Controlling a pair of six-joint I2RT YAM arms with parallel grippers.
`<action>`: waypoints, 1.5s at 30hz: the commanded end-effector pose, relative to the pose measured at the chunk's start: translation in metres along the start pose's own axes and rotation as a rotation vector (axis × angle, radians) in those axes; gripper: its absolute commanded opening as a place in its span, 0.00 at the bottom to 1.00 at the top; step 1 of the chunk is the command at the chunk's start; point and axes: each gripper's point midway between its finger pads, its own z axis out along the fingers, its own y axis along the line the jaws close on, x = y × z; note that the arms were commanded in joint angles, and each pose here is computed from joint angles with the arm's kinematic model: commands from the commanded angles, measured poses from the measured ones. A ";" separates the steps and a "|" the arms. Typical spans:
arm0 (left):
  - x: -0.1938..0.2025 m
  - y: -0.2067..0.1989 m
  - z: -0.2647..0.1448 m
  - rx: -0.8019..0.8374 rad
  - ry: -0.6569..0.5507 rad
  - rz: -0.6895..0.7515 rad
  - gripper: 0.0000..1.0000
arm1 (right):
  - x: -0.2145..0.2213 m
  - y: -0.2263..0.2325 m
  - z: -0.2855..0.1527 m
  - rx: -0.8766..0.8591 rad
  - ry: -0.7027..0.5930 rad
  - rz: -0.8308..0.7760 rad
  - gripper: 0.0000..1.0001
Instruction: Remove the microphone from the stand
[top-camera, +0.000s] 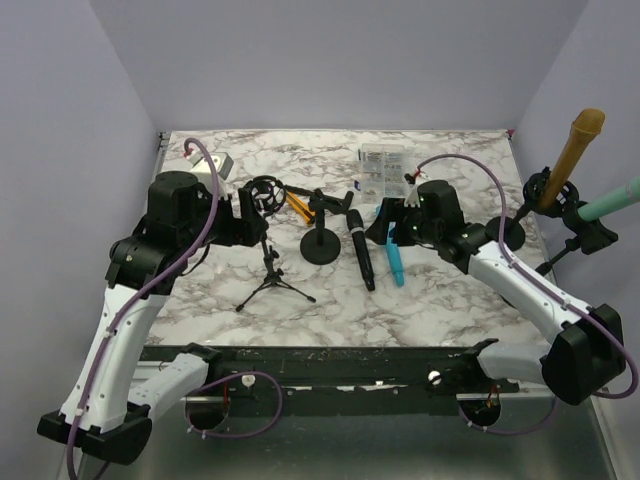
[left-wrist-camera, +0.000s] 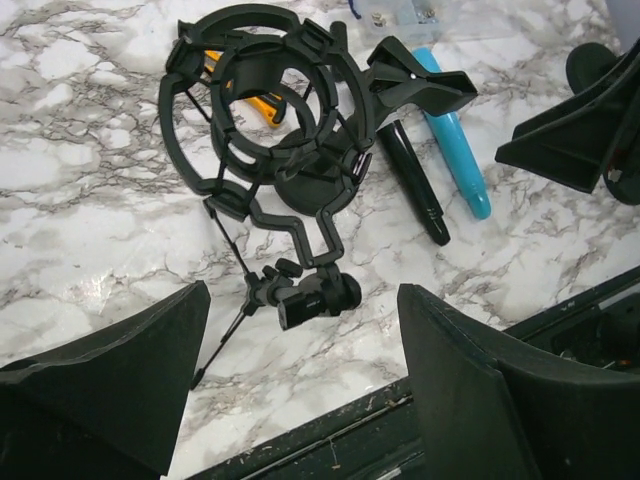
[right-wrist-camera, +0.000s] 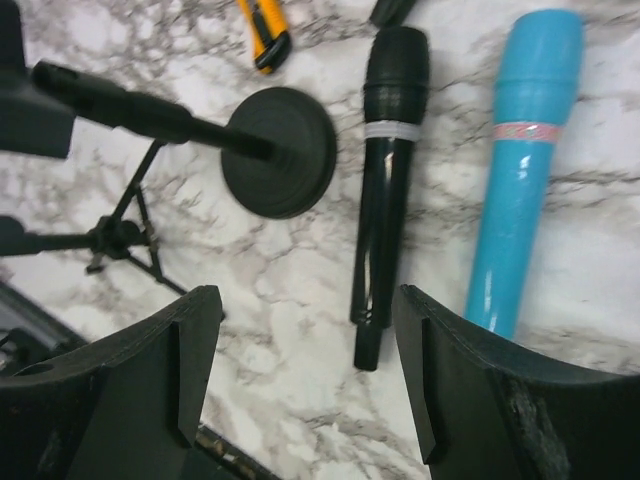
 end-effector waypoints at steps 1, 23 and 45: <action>-0.001 0.002 0.015 -0.040 0.019 0.075 0.78 | 0.019 0.034 -0.011 -0.208 0.051 0.066 0.76; 0.037 -0.042 0.020 0.334 0.028 0.339 0.45 | 0.104 0.154 0.007 -0.632 0.214 0.414 0.70; 0.050 -0.018 0.009 0.184 -0.068 0.184 0.98 | 0.089 0.202 0.049 -0.404 0.123 0.553 0.64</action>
